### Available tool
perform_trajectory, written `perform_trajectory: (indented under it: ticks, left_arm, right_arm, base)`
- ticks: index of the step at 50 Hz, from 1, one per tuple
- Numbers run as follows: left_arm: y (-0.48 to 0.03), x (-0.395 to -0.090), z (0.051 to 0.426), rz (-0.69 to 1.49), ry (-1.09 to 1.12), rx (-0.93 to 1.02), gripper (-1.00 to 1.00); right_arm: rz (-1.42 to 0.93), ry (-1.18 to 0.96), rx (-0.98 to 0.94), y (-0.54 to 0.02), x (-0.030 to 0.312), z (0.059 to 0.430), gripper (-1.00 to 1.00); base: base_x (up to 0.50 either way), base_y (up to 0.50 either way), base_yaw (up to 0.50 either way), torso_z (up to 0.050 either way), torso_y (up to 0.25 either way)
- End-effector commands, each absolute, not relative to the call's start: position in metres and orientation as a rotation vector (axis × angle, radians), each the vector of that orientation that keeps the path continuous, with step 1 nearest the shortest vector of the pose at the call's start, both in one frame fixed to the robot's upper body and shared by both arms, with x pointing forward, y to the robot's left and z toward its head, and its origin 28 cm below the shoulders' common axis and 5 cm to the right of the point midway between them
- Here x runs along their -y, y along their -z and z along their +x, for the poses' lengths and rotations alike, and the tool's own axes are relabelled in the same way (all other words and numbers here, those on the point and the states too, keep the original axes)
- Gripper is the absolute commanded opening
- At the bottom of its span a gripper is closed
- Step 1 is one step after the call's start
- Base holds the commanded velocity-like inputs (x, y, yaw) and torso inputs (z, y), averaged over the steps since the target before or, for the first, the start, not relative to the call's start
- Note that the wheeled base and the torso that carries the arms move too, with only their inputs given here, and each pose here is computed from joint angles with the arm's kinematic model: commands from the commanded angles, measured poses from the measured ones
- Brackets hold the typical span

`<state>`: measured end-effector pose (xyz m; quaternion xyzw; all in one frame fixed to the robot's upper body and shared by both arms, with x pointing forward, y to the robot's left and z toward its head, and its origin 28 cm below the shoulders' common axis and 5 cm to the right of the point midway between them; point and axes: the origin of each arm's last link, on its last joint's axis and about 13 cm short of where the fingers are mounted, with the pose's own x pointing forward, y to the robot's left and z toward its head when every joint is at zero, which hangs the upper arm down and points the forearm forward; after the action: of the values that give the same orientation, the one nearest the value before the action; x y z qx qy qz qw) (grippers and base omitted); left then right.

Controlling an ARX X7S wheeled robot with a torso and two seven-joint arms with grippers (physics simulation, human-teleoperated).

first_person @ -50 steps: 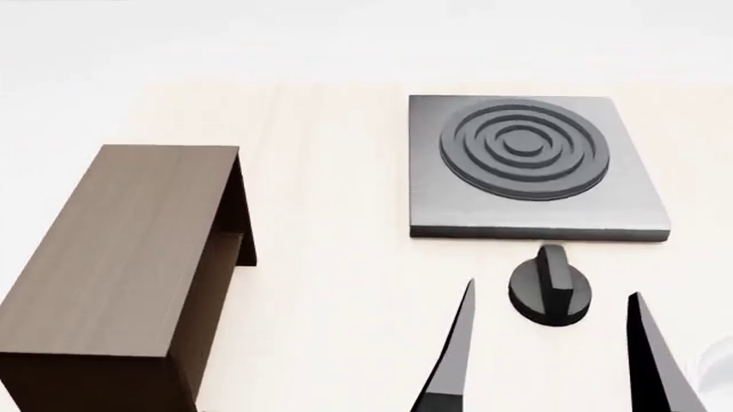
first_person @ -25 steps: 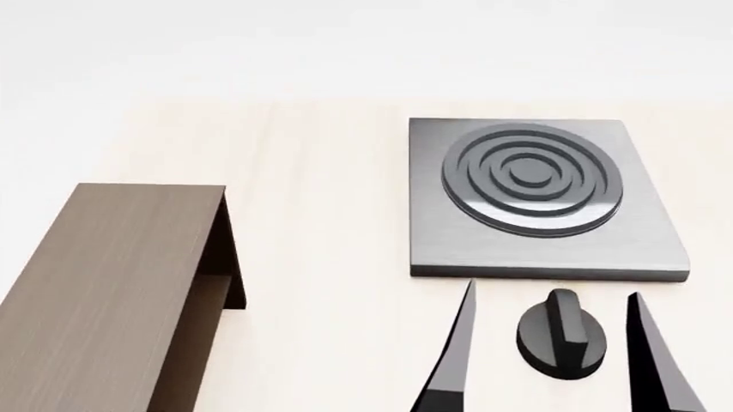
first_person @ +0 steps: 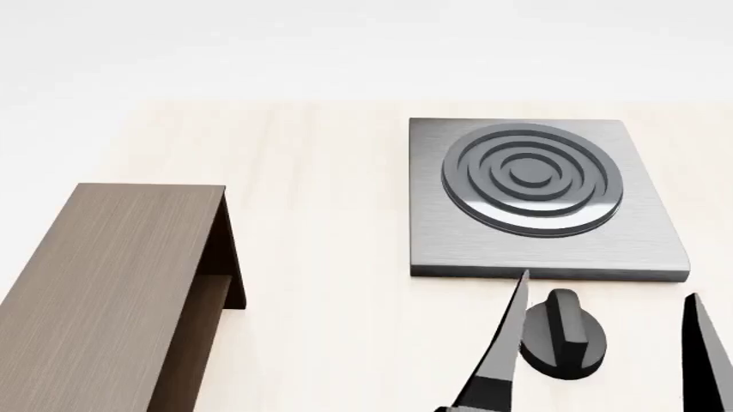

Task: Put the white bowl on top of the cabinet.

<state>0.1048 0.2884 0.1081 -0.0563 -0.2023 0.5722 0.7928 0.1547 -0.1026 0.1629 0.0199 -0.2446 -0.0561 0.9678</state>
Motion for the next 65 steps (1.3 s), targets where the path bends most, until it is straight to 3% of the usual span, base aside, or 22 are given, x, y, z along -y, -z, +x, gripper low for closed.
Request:
perform_trajectory:
  ticks: [1,42,52,65]
  left_arm:
    - [-0.093,-0.287,0.11,-0.093,-1.211,0.383,1.0]
    - [-0.089,-0.29,0.108,-0.109,-1.229,0.376,1.0]
    - [-0.089,-0.29,0.108,-0.11,-1.226,0.375,1.0]
    - [-0.089,-0.29,0.108,-0.113,-1.226,0.372,1.0]
  right_arm:
    - [-0.017,0.229,0.511,-0.169,0.123,0.152,1.0]
    - [-0.069,0.634,0.584,-0.192,0.182,0.104,1.0]
    - [-0.03,0.818,0.372,-0.18,0.204,0.108,1.0]
    - [-0.006,0.89,0.259,-0.174,0.226,0.114,1.0]
  base:
    - [0.0,0.0,0.0,0.0,0.0]
    - [0.0,0.0,0.0,0.0,0.0]
    - [0.0,0.0,0.0,0.0,0.0]
    - [0.0,0.0,0.0,0.0,0.0]
